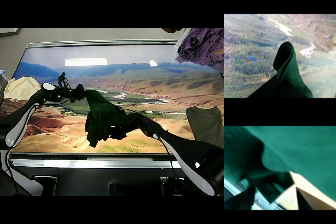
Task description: Fold the clothes and pants, and hang the long-sleeved shirts on hangers.
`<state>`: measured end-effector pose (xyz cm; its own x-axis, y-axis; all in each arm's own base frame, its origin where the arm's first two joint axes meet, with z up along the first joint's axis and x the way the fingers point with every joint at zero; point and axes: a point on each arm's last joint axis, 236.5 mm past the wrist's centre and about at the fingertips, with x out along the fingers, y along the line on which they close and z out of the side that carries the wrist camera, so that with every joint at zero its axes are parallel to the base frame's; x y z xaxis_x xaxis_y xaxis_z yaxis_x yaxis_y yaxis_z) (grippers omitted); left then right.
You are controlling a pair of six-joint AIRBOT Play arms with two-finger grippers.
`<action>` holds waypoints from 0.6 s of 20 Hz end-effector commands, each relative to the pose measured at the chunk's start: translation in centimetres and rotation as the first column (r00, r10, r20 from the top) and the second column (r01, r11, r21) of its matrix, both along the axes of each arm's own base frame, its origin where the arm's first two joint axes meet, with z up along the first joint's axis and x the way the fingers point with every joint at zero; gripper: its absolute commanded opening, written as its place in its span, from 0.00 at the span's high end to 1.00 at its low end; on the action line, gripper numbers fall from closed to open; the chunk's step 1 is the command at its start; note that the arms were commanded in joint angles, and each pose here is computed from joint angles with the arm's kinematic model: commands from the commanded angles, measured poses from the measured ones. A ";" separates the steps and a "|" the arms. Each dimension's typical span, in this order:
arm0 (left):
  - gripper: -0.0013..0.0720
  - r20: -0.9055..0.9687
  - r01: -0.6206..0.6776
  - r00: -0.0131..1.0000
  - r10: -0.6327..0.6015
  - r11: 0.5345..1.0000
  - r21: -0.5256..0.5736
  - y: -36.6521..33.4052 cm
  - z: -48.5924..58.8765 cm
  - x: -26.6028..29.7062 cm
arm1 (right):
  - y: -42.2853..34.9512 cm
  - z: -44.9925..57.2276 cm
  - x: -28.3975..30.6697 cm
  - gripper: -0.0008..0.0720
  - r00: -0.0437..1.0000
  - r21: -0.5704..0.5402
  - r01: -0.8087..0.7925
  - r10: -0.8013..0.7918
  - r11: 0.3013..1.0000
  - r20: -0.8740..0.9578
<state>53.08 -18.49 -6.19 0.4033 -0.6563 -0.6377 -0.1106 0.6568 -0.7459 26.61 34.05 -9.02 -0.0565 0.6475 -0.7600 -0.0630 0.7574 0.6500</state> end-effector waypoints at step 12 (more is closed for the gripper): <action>0.96 0.225 -0.083 0.973 0.055 0.990 0.115 9.6 13.3 2.2 | -12.8 18.9 14.1 0.96 0.843 0.095 0.268 -0.281 0.959 0.460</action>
<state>55.05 -12.50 1.79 0.5183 -0.6117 -0.5977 -0.0446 0.6786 -0.7331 37.55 26.86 2.39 0.3219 0.6572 -0.6816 -0.0946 0.7386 0.6675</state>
